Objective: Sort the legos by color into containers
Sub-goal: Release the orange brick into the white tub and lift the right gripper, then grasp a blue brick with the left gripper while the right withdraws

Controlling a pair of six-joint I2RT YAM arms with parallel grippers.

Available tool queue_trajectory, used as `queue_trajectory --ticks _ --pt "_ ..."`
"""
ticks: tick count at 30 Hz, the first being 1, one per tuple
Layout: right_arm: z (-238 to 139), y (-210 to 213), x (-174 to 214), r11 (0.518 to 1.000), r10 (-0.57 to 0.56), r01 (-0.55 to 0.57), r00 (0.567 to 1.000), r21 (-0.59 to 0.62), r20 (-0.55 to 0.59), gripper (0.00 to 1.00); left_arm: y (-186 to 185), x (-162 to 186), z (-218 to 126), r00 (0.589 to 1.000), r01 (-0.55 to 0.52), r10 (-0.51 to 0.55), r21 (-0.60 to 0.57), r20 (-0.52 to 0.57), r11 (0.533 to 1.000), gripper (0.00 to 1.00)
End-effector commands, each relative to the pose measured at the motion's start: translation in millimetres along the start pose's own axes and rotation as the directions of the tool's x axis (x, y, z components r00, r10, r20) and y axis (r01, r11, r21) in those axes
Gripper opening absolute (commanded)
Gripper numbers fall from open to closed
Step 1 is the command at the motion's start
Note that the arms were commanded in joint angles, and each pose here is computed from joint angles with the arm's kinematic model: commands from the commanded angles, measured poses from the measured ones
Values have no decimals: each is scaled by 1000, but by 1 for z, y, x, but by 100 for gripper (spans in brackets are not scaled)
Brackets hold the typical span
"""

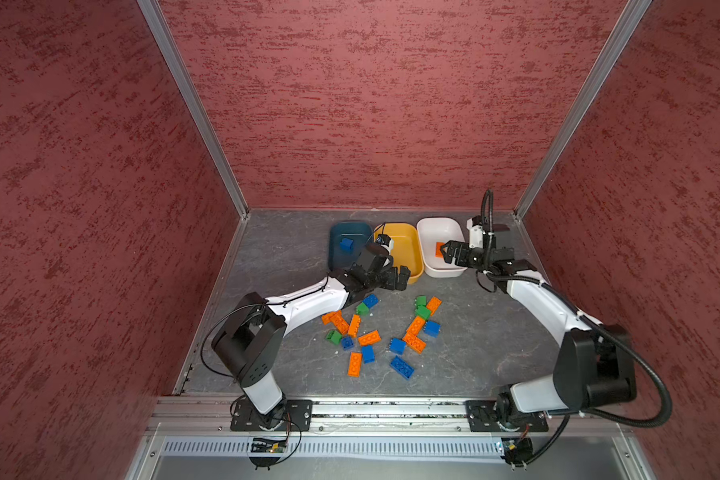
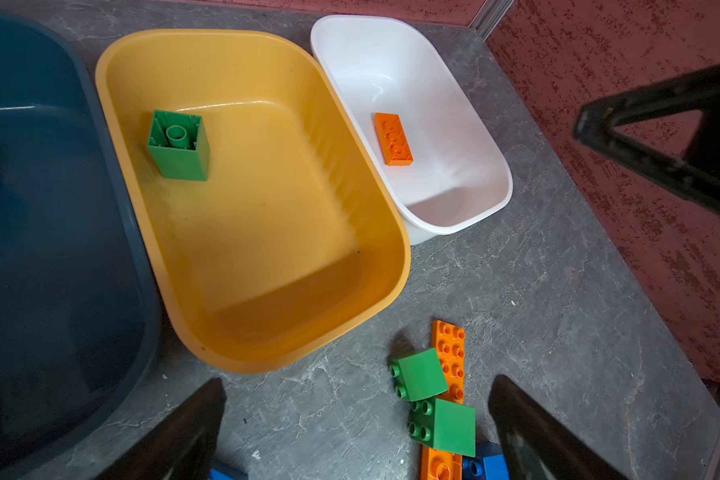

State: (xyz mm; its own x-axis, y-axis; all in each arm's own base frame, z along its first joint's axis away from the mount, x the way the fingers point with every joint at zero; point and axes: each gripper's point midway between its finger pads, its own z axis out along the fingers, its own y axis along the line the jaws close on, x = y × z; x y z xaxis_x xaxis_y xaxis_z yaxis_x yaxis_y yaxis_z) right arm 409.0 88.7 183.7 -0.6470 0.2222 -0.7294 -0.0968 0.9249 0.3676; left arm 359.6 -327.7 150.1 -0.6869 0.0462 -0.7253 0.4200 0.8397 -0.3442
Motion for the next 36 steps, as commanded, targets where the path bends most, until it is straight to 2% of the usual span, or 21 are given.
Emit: queue_trajectory --ticks 1,5,9,13,16,20,24,26,31,33,36 --pt "-19 -2 -4 999 30 -32 995 16 97 99 1 3 2 999 -29 28 -35 -19 999 99" --pt "-39 -14 15 997 51 -59 987 50 151 99 0 6 4 999 -45 43 -50 -33 998 99" --pt "-51 -17 38 991 123 -128 980 26 155 99 -1 6 4 998 -51 49 -60 -40 997 100" --pt "-51 -1 63 979 191 -184 978 -90 79 99 6 12 2 997 -45 39 -93 -64 995 99" --pt "-46 15 75 952 245 -234 969 -197 36 99 13 26 3 991 -36 22 -108 -132 993 100" --pt "-33 21 77 948 259 -251 966 -195 16 99 24 52 1 969 -41 5 -140 -249 989 100" --pt "-23 27 61 953 244 -233 969 -195 34 99 42 77 1 938 -23 -53 -213 -344 977 100" --pt "-20 27 55 956 243 -230 969 -181 52 99 47 87 2 924 -49 -40 -221 -380 974 96" --pt "-19 24 53 960 241 -228 968 -164 67 99 70 107 6 882 -137 -1 -258 -472 956 73" --pt "-20 21 56 960 249 -236 966 -150 70 99 75 109 9 869 -189 42 -254 -493 949 69" --pt "-22 17 59 960 256 -246 964 -130 68 99 82 104 12 860 -240 85 -253 -503 937 68"
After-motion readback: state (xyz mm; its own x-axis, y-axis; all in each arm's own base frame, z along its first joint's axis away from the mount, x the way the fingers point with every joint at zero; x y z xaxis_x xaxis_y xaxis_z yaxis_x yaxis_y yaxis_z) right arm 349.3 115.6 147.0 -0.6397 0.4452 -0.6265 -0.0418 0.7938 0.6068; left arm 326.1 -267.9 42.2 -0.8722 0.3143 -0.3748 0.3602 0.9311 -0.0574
